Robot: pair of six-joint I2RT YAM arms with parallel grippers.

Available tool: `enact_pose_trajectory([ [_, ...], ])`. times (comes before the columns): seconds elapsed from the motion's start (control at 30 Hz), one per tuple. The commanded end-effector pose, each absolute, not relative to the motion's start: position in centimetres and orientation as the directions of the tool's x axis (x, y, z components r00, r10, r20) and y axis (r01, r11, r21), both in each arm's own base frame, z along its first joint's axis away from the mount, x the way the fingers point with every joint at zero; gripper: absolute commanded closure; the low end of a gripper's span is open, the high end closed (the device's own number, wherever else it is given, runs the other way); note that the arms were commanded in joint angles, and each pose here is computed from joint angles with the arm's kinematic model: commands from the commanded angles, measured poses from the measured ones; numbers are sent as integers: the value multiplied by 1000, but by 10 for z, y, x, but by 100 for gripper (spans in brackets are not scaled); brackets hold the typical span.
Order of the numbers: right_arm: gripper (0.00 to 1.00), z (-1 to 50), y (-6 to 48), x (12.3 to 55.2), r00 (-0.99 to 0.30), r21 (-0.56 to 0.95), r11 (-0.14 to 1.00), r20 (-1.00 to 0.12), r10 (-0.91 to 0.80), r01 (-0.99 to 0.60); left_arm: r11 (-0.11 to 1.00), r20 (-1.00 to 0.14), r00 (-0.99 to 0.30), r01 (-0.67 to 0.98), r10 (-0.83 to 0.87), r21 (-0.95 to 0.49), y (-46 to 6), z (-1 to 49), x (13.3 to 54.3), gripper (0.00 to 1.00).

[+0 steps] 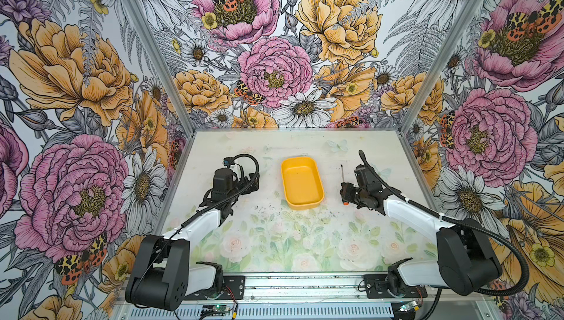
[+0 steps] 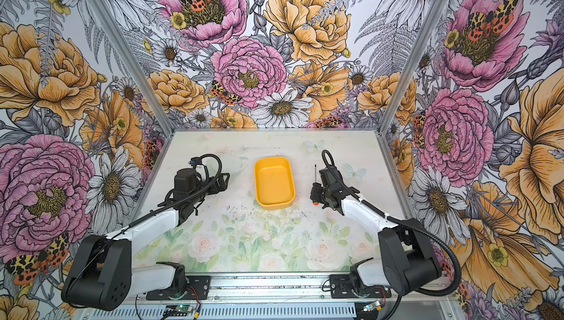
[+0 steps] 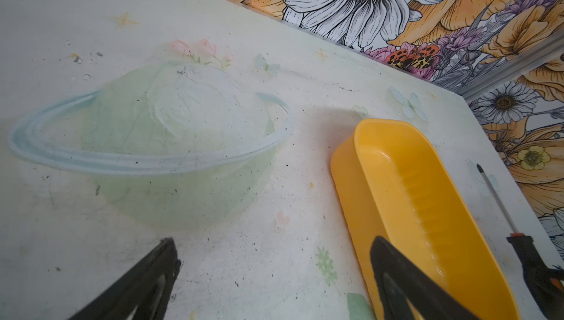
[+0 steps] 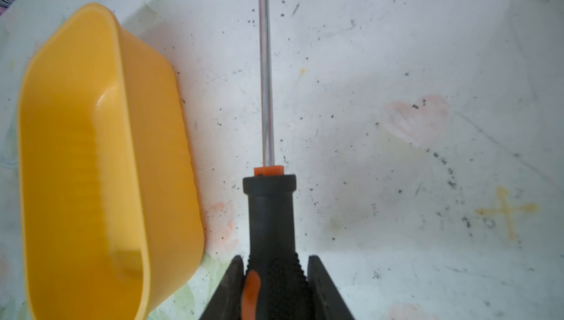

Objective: Put the screwdriver in the bin
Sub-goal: Pick up the screwdriver from the center of the table, then place the screwdriver into the bin.

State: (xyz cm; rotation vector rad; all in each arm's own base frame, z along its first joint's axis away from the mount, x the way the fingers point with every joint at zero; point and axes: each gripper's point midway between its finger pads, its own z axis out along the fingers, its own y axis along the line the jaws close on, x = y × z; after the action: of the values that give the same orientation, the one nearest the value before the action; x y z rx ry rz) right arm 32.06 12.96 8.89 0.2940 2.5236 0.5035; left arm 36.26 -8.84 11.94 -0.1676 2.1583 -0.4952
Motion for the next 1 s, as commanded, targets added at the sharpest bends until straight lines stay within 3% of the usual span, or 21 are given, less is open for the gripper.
enact_pose_trajectory([
  [0.0, 100, 144, 138, 340, -754, 484, 874, -556, 348, 46, 888, -753, -570, 83, -329, -452, -91, 131, 363, 1],
  [0.2, 100, 206, 157, 355, -654, 513, 858, -647, 392, 8, 894, -754, -572, 78, -322, -441, -89, 130, 361, 1],
  [0.37, 100, 225, 176, 358, -606, 462, 886, -713, 353, -26, 904, -764, -563, 66, -317, -423, -80, 131, 356, 1],
  [0.73, 100, 215, 233, 360, -618, 373, 925, -744, 254, -68, 893, -772, -522, 44, -361, -447, -61, 133, 349, 1],
  [0.97, 100, 176, 268, 364, -726, 377, 924, -652, 221, -57, 882, -767, -512, 36, -387, -469, -56, 129, 346, 1],
])
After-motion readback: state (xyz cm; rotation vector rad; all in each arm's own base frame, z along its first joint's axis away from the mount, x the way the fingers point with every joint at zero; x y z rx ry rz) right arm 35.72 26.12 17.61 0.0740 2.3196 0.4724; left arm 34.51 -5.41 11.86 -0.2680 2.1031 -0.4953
